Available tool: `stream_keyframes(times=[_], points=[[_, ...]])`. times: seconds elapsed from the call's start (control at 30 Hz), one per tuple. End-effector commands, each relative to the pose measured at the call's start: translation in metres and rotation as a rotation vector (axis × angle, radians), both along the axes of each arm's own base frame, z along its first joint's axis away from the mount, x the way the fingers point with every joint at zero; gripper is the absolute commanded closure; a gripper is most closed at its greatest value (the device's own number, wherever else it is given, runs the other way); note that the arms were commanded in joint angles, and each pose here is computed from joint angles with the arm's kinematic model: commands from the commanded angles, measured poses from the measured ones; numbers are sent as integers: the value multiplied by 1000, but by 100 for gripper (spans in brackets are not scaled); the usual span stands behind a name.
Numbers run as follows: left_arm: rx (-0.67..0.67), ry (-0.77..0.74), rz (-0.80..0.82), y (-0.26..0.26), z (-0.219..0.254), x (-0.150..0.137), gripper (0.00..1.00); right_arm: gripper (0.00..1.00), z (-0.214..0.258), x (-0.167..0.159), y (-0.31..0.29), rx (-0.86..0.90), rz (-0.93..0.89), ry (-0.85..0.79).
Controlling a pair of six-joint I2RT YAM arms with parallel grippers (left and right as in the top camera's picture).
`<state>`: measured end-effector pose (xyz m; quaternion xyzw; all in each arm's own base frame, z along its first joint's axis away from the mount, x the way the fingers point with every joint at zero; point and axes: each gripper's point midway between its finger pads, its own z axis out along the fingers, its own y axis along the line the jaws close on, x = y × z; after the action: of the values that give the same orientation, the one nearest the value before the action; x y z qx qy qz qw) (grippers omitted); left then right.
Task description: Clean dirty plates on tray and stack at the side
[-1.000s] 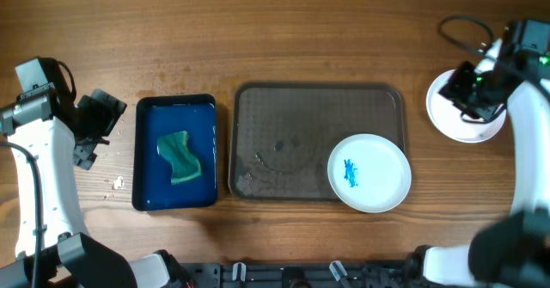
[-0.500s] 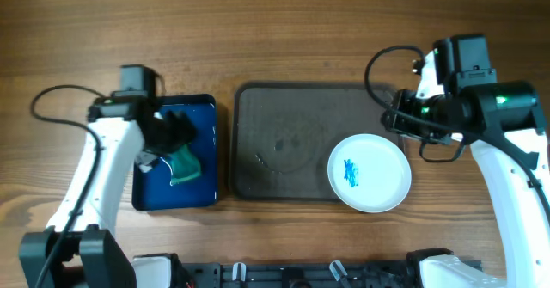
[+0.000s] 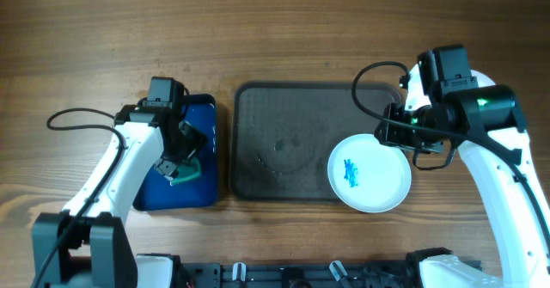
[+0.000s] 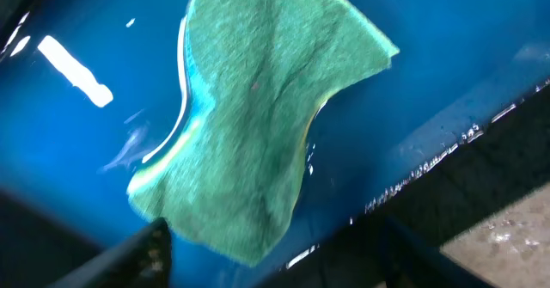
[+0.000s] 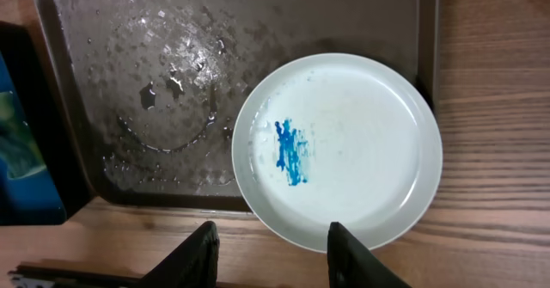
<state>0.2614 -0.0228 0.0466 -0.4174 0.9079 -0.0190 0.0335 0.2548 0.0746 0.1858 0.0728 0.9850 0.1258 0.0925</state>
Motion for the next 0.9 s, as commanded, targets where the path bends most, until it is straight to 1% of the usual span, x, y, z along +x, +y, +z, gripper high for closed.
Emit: stream_keyframes(times=[0.0, 0.1, 0.2, 0.23, 0.3, 0.33, 0.4, 0.47, 0.5, 0.53, 0.57, 0.7, 0.87], points=[[31, -3, -76, 2, -10, 5, 34, 59, -4, -4, 6, 24, 35, -5], [39, -24, -145, 2, -12, 12, 32, 58, -4, -5, 8, 37, 39, 0], [84, -36, -299, 7, -13, 17, 27, 58, -4, -6, 9, 42, 40, 3], [98, -33, -340, 9, -13, 17, 27, 59, -4, -6, 9, 46, 40, 5], [103, -19, -392, 12, -13, 14, 36, 59, -4, -6, 11, 54, 42, 6], [102, -7, -383, 15, -13, 11, 38, 58, -4, -6, 11, 54, 42, 6], [100, 5, -370, 19, -13, 9, 39, 58, -4, -6, 11, 55, 38, 6], [99, 9, -362, 21, -13, 8, 46, 59, -3, -6, 11, 55, 35, 6], [99, 12, -359, 22, -14, 7, 47, 58, -4, -6, 11, 56, 32, 8], [98, 16, -354, 23, -14, 6, 43, 59, -4, -6, 11, 56, 32, 9], [98, 17, -355, 23, -15, 6, 43, 58, -4, -6, 11, 56, 32, 9], [99, 10, -354, 22, -17, 8, 42, 59, -4, -7, 11, 56, 30, 9], [91, 62, -350, 23, -31, 5, 43, 59, -4, -7, 11, 56, 29, 10]])
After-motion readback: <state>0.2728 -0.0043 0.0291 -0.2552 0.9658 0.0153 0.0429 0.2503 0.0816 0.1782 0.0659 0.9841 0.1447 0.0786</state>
